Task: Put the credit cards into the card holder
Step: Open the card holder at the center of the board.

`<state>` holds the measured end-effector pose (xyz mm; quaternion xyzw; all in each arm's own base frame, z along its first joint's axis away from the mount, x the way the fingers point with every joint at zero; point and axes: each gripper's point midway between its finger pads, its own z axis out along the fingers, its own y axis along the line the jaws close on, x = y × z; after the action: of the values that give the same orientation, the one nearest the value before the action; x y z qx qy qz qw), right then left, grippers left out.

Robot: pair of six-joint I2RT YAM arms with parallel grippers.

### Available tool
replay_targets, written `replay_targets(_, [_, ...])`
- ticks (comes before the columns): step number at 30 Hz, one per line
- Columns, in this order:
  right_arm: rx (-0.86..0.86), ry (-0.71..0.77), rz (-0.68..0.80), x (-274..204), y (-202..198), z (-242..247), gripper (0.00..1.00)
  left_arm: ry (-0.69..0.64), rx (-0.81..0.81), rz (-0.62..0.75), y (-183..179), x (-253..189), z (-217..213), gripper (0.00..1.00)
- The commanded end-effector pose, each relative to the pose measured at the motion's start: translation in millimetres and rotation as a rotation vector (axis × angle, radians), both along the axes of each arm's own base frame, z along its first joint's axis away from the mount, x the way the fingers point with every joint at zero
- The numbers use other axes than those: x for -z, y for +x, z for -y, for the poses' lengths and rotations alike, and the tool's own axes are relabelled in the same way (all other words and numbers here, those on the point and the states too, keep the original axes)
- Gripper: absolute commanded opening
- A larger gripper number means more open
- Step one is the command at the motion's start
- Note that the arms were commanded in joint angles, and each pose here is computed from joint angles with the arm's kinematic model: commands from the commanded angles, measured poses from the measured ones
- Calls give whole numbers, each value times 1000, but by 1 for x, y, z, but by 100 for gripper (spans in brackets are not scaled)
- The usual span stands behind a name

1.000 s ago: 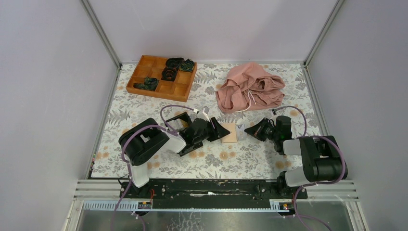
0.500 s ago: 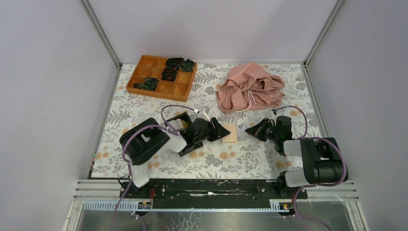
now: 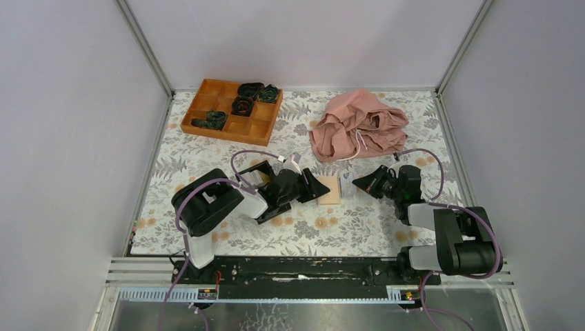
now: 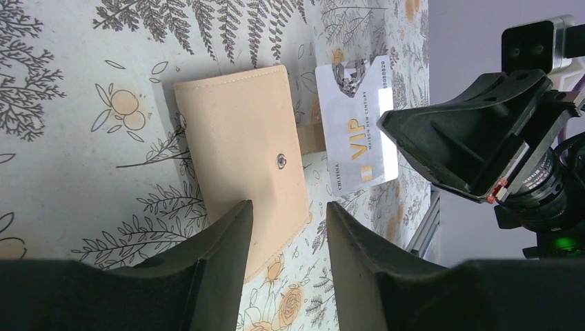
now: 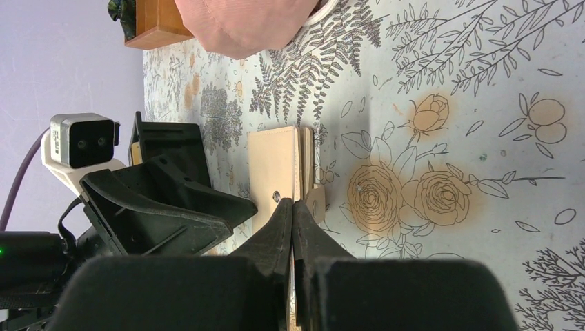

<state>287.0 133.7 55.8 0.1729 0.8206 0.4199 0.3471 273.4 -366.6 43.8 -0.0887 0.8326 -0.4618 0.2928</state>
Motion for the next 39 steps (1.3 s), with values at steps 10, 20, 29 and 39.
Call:
replay_targets(10, [-37,-16,51,-2,3,-7,0,21,-23,-5,5,9,-10,51])
replay_targets(20, [-52,-40,37,8,0,-12,0,21,-30,-20,3,17,-15,51])
replay_targets(29, [-61,-50,35,11,-1,-14,0,19,-31,-28,3,21,-18,51])
replay_targets(39, [-63,-57,27,16,-2,-15,0,14,-31,-30,3,21,-19,51])
